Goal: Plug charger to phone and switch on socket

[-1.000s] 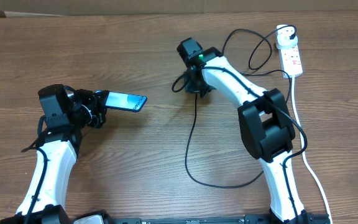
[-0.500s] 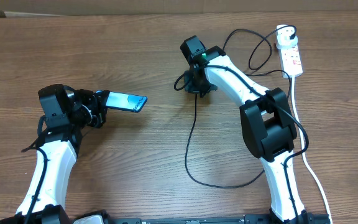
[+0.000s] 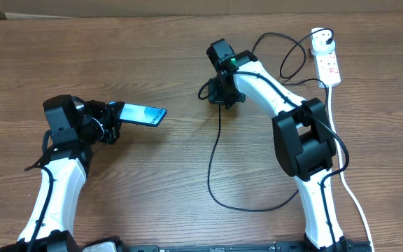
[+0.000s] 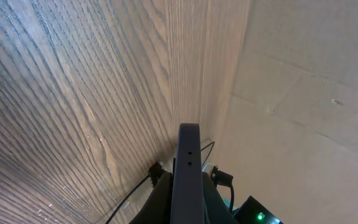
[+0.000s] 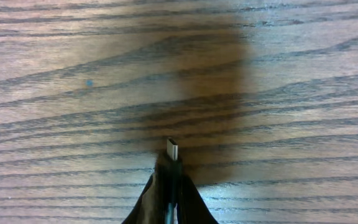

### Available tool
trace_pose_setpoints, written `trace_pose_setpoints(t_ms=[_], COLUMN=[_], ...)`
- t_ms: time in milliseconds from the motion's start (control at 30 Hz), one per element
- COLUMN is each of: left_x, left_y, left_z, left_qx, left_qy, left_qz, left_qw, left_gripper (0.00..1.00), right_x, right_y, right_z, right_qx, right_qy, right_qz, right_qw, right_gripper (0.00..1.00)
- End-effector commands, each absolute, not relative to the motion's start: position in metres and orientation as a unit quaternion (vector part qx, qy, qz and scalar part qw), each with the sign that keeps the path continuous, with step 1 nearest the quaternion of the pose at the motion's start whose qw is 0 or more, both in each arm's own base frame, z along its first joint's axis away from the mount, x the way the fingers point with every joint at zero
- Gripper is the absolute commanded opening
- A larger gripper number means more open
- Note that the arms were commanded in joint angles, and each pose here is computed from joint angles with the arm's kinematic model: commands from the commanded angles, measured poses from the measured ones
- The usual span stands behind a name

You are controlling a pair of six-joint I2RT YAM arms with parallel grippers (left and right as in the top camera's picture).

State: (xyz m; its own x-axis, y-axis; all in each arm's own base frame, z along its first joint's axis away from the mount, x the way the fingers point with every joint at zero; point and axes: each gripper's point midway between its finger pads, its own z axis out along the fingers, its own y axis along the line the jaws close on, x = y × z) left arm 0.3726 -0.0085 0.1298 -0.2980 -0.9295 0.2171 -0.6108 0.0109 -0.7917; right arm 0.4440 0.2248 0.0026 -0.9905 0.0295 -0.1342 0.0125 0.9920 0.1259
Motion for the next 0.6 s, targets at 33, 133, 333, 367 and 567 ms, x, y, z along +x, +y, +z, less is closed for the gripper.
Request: trace_pose_setpoints(t_ms=[33, 133, 333, 367, 567], left_x=[0.378, 0.378, 0.38, 0.381, 0.381], left_y=[-0.011, -0.013, -0.026, -0.028, -0.042], left_z=[0.144, 0.145, 0.161, 0.165, 0.183], left_qx=[-0.54, -0.537, -0.5, -0.489, -0.442], left_qy=[0.69, 0.691, 0.693, 0.693, 0.696], left_qz=[-0.44, -0.446, -0.485, -0.495, -0.536], left_qw=[0.196, 0.191, 0.187, 0.188, 0.183], left_gripper=[0.05, 0.04, 0.04, 0.04, 0.04], right_x=[0.431, 0.431, 0.401, 0.396, 0.366], right_y=[0.226, 0.236, 0.256, 0.255, 0.248], right_z=[-0.005, 0.016, 0.094, 0.107, 0.164], right_qx=[0.0, -0.048, -0.177, -0.186, -0.226], right_qy=[0.995, 0.986, 0.917, 0.905, 0.856], right_qz=[0.101, 0.161, 0.359, 0.383, 0.464], right_qw=[0.021, 0.016, -0.003, -0.004, -0.004], right_gripper=[0.04, 0.04, 0.04, 0.04, 0.04])
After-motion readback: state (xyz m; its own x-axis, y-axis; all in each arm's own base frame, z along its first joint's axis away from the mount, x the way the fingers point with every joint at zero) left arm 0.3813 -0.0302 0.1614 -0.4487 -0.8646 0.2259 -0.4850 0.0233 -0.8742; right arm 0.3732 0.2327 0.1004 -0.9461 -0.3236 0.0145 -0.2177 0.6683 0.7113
